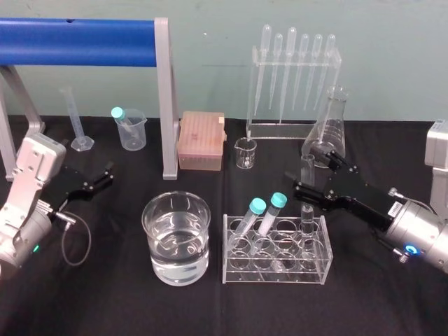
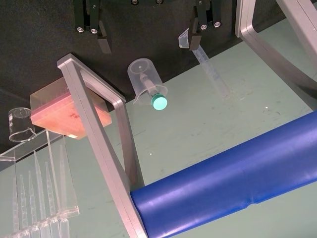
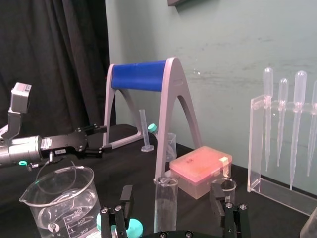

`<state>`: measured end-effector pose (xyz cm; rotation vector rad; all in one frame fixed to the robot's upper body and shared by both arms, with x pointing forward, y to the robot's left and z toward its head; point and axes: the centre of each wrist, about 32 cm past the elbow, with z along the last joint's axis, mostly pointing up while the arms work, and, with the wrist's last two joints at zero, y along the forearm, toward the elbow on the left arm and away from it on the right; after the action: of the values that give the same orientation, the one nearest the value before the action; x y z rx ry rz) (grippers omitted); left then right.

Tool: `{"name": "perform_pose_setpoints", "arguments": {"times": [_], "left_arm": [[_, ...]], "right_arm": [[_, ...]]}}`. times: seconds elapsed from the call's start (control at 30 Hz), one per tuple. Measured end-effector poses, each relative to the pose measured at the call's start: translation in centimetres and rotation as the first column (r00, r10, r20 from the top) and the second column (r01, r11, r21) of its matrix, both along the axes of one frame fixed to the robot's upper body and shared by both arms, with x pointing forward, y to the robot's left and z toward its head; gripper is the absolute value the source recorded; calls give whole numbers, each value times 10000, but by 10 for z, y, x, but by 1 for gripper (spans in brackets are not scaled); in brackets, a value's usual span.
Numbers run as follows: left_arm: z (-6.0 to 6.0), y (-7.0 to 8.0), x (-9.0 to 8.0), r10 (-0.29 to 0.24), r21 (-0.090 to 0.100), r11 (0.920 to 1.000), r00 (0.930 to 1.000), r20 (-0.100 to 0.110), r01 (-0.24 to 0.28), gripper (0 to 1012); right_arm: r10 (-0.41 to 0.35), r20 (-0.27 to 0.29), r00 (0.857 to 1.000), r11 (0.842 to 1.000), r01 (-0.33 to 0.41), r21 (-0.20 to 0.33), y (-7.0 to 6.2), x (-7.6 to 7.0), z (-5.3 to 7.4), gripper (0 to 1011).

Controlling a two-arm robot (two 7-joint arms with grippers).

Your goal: Hold the test tube with one hand and immerse one end into the beaker, then return it to the test tube rack.

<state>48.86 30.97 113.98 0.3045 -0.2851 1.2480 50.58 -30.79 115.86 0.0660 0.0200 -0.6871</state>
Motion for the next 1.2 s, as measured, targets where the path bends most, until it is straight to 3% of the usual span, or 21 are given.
{"name": "perform_pose_setpoints", "arguments": {"times": [1.0,1.2], "left_arm": [[0,0,0,0,-1,10000,10000,0,0,1000],[0,0,0,0,0,10000,10000,0,0,1000]], "right_arm": [[32,-192,9998,9999,-35,-126,0,1,-2,1000],[30,-190,9998,9999,-33,-124,0,1,-2,907]]}}
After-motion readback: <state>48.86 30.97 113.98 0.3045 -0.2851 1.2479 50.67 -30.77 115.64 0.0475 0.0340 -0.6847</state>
